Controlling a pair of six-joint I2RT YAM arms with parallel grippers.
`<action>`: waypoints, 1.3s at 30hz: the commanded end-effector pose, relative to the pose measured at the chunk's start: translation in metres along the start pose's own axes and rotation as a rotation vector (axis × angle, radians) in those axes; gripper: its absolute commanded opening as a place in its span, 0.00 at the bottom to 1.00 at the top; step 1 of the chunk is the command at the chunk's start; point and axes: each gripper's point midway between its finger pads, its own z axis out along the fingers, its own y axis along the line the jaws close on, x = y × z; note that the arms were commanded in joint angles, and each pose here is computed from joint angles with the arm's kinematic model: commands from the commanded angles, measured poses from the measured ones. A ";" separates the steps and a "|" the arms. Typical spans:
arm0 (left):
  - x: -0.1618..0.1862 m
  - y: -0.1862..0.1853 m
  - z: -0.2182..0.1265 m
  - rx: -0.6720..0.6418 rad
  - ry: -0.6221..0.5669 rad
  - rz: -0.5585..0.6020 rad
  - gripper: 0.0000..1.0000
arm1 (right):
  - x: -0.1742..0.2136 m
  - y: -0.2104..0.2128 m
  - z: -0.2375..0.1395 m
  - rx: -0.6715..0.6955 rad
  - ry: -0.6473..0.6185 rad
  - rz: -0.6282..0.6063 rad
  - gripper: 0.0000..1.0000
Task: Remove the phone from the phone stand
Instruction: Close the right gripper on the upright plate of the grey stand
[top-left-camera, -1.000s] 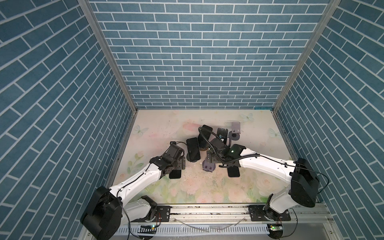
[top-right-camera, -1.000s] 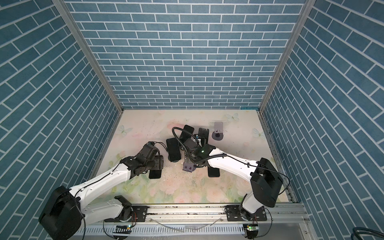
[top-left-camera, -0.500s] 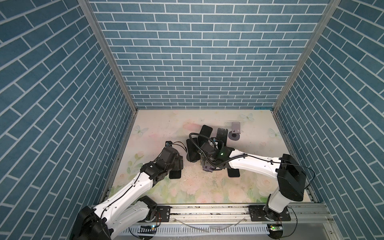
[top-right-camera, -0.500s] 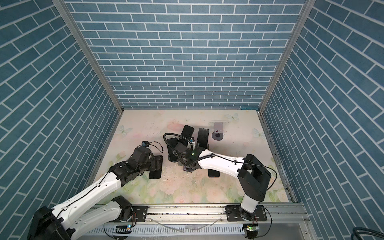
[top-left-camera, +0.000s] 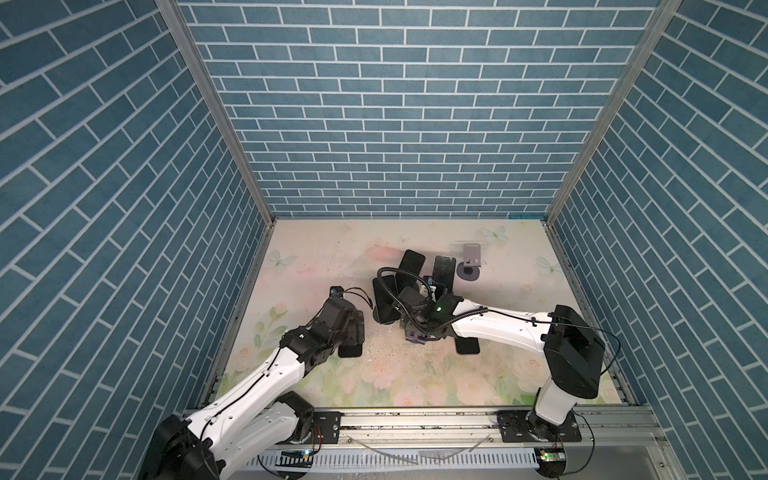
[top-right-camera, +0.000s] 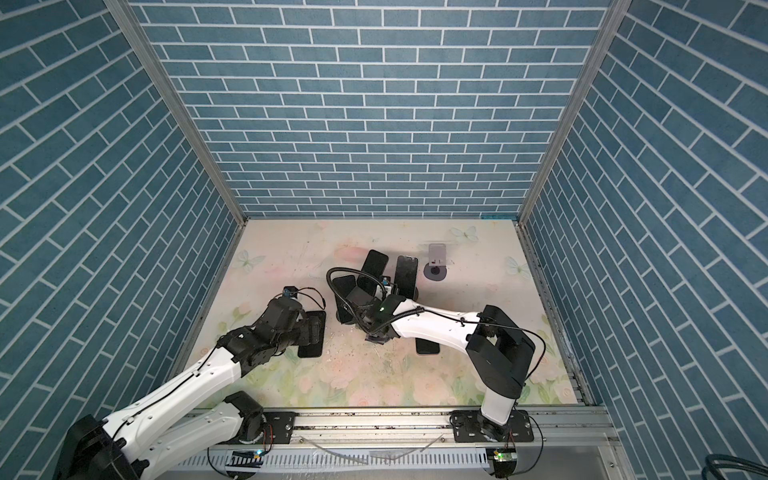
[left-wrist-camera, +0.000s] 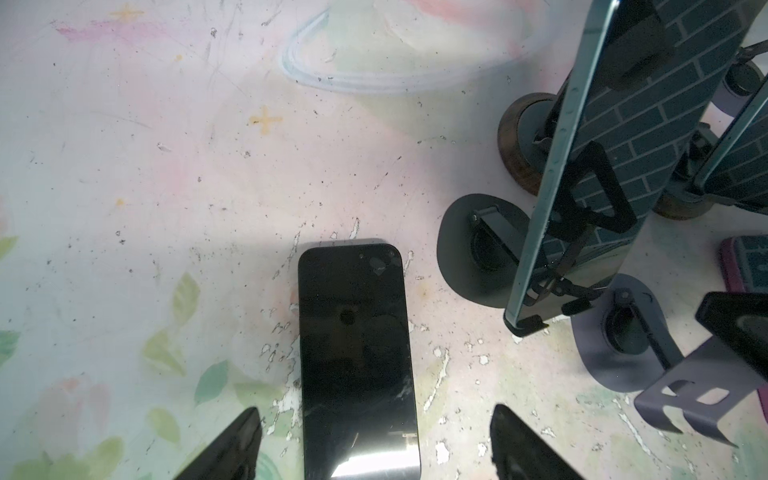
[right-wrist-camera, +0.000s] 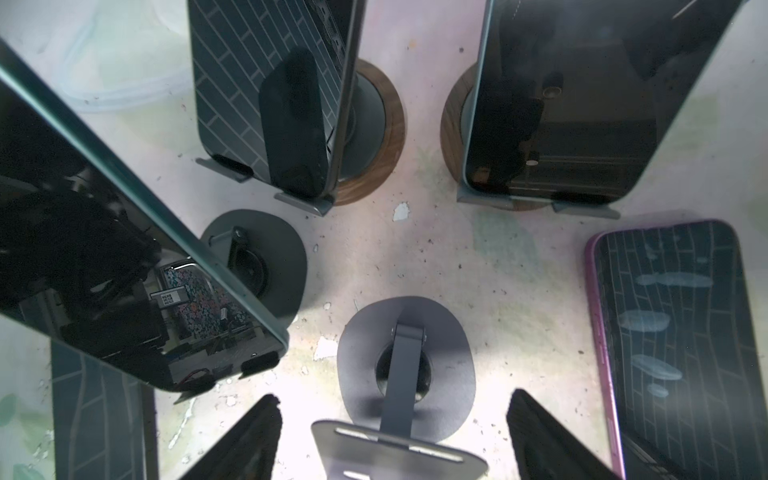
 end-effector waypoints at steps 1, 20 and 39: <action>0.004 0.007 0.000 -0.019 -0.001 0.009 0.87 | 0.014 -0.012 0.007 0.054 0.030 0.041 0.81; 0.004 0.008 0.001 -0.019 -0.012 0.024 0.87 | 0.008 -0.011 -0.004 0.040 0.025 0.004 0.52; -0.002 0.010 -0.002 -0.046 -0.023 0.017 0.87 | -0.042 -0.072 -0.049 0.040 -0.007 -0.042 0.49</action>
